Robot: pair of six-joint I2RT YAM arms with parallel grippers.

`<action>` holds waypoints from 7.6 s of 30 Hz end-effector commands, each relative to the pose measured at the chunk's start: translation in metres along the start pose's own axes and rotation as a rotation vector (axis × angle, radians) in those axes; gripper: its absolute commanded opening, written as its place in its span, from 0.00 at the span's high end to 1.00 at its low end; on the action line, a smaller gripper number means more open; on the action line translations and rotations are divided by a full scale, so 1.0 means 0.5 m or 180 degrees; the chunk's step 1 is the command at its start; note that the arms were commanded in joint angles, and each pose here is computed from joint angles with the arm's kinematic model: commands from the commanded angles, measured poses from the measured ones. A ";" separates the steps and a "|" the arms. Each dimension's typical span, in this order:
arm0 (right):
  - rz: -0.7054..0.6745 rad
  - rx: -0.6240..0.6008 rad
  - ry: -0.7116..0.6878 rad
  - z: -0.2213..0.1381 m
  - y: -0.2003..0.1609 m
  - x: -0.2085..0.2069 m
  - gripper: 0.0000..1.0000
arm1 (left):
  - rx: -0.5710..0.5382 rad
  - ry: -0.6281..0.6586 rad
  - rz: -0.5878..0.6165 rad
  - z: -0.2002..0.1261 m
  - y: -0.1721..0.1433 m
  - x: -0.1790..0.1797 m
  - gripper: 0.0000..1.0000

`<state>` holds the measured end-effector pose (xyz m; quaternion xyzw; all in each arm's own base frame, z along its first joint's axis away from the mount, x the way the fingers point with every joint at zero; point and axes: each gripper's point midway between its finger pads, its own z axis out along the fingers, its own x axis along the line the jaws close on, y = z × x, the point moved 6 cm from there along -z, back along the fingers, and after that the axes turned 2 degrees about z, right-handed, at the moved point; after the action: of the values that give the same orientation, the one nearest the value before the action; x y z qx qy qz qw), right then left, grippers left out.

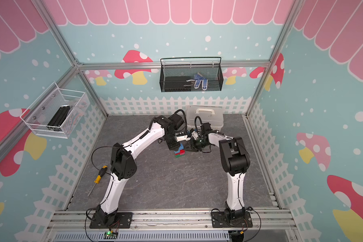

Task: Assemble the number 5 with lego
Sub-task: Assemble the lego brick with the lego brick.

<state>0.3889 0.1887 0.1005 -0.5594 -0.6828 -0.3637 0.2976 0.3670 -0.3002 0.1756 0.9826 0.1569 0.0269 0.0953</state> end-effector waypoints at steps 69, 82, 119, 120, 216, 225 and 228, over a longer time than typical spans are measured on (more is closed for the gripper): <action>0.0113 0.0220 -0.0109 0.043 -0.021 -0.055 0.61 | 0.0461 -0.0222 0.0008 0.111 -0.019 -0.026 1.00; 0.0060 0.0078 -0.0173 0.011 -0.008 -0.023 0.53 | 0.0406 -0.0119 -0.0015 0.088 -0.009 -0.018 1.00; 0.0247 0.0034 0.0157 0.023 -0.031 -0.064 0.51 | 0.0336 0.0018 -0.0080 0.056 0.008 -0.012 0.65; 0.0249 0.0030 0.0157 0.022 -0.031 -0.065 0.51 | 0.0342 0.0023 -0.0075 0.057 0.008 -0.012 0.65; 0.0351 -0.0658 -0.0525 -0.126 -0.099 -0.083 0.42 | 0.0101 0.0201 -0.0150 -0.037 0.019 -0.032 0.42; 0.0031 -0.0720 -0.1091 -0.109 -0.125 -0.061 0.42 | -0.0057 0.0296 -0.0132 -0.095 0.012 -0.039 0.41; -0.0172 -0.0897 -0.1302 -0.108 -0.136 -0.037 0.42 | -0.0170 0.0314 -0.0191 -0.123 0.006 -0.038 0.41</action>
<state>0.3261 0.1270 0.0941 -0.6435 -0.6752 -0.3359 0.1310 0.3513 -0.3058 0.2114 0.9759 0.1860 0.0654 0.0934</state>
